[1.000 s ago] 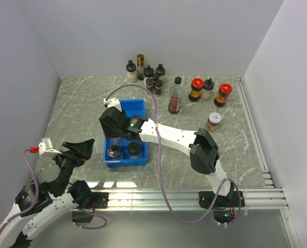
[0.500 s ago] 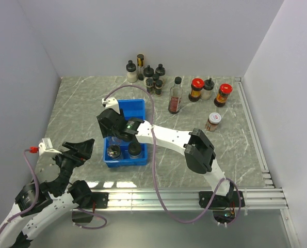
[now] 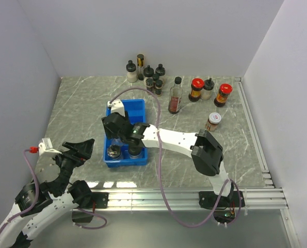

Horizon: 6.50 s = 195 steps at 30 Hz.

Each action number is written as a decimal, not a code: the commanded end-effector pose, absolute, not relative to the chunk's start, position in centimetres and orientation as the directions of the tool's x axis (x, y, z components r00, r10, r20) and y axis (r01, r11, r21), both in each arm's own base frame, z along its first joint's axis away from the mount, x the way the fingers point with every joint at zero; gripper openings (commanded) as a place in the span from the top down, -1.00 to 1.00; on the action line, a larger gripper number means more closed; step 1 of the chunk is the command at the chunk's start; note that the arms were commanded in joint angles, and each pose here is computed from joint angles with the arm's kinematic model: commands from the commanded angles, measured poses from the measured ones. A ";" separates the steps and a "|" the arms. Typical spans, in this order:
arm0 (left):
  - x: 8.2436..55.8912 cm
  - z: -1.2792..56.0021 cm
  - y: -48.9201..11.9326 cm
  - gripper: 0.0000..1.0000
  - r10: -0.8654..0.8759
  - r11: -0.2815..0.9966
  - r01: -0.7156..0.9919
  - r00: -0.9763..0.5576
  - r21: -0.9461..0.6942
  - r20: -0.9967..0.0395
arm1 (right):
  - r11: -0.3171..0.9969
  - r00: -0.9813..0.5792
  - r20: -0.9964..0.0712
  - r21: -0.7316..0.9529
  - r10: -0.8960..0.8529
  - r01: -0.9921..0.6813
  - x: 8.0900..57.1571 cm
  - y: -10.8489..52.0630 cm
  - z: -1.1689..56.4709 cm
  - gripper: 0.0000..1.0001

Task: Organize the condiment bottles
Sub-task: Place the bottle in the storage box, then pick up the bottle from the center of the board.

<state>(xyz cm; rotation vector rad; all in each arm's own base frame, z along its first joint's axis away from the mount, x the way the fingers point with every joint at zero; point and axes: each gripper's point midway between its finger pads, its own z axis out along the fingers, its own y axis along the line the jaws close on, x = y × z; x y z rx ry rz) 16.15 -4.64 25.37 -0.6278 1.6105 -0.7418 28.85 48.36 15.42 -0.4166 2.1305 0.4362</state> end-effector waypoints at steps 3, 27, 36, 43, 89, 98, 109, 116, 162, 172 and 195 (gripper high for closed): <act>15.8 26.6 -4.0 -0.74 -0.781 0.614 0.027 -0.128 -0.789 -0.612 | 0.871 -0.507 -0.843 0.104 -0.179 -0.480 26.8 47.0 16.1 1.00; 15.8 26.6 -3.9 -0.74 -0.783 0.612 0.020 -0.127 -0.791 -0.609 | 0.906 -0.373 -0.924 0.088 -0.081 -0.414 29.9 48.2 18.7 1.00; 15.7 26.6 -3.8 -0.73 -0.785 0.610 0.021 -0.126 -0.792 -0.607 | 0.903 -0.367 -0.929 0.117 -0.047 -0.414 30.6 48.9 18.3 1.00; 15.7 26.6 -3.8 -0.73 -0.785 0.608 0.020 -0.128 -0.793 -0.605 | 0.904 -0.369 -0.929 0.131 -0.032 -0.408 30.9 49.1 17.1 1.00; 15.8 26.5 -3.8 -0.74 -0.784 0.611 0.015 -0.125 -0.791 -0.608 | 0.868 -0.532 -0.840 0.184 -0.105 -0.462 28.7 50.7 16.7 -0.73; 15.8 26.6 -3.8 -0.74 -0.782 0.614 0.013 -0.126 -0.789 -0.611 | 0.915 -0.450 -0.893 0.200 0.022 -0.351 31.0 44.4 23.7 -0.75; 16.0 26.4 -4.0 -0.74 -0.771 0.627 0.014 -0.125 -0.779 -0.624 | 0.949 -0.293 -0.931 0.271 0.216 -0.161 32.5 27.6 32.3 -0.74; 16.4 26.1 -4.3 -0.75 -0.753 0.650 -0.001 -0.134 -0.760 -0.644 | 0.941 -0.216 -0.917 0.333 0.336 0.052 34.0 17.1 33.1 -0.73; 16.7 25.0 -5.2 -0.82 -0.757 0.643 -0.002 -0.154 -0.766 -0.635 | 0.543 -0.286 -0.555 0.378 0.781 0.750 56.8 0.8 16.3 -0.99; 16.8 25.1 -5.1 -0.85 -0.757 0.644 -0.004 -0.147 -0.765 -0.636 | 0.480 -0.232 -0.530 0.396 0.816 0.783 57.9 0.6 14.5 -0.99; 16.9 24.9 -5.0 -0.89 -0.755 0.649 -0.011 -0.137 -0.761 -0.642 | 0.431 -0.203 -0.529 0.351 0.824 0.832 58.9 -2.0 10.9 -0.99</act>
